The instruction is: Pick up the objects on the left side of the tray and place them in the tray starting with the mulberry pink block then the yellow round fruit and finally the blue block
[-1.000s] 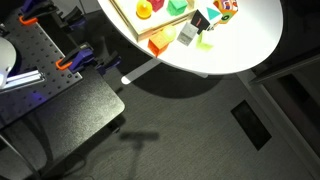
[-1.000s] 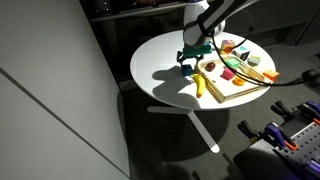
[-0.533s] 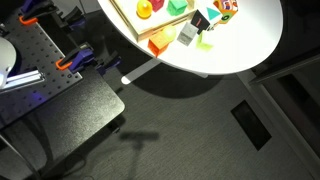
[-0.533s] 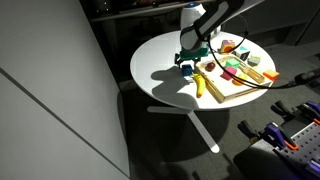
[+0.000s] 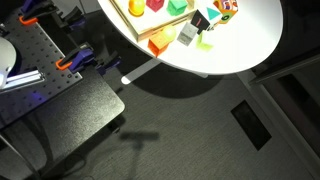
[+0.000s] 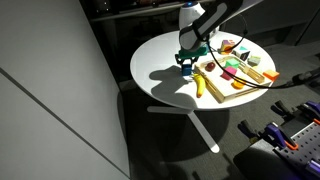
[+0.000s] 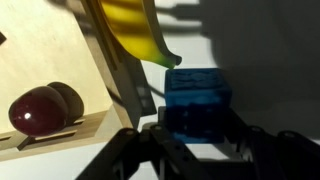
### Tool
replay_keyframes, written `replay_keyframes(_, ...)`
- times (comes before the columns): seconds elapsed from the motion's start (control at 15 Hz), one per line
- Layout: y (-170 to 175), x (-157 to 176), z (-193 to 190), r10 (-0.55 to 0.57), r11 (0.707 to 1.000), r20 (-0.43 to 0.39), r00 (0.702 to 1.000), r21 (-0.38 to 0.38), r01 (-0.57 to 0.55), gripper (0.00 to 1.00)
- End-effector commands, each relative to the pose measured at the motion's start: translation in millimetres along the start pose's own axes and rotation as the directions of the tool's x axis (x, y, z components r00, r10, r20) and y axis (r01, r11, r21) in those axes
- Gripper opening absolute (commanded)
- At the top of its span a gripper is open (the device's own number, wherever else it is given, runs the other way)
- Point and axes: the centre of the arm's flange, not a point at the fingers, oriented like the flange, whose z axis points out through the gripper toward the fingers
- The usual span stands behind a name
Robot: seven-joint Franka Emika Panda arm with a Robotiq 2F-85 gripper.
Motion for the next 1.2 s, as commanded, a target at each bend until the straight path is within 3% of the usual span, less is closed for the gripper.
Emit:
replay_keyframes(0.0,-1.5,2.1,-19.0,0.016,0.999,-0.019,1.000,-0.030,-0.016,0.31)
replay_keyframes(0.53,16.8,3.7,-51.7,0.024,0.999,-0.004,1.000,-0.027,-0.024,0.31)
replay_keyframes(1.13,56.7,-6.4,-91.7,0.034,0.995,0.028,0.999,-0.091,-0.031,0.31)
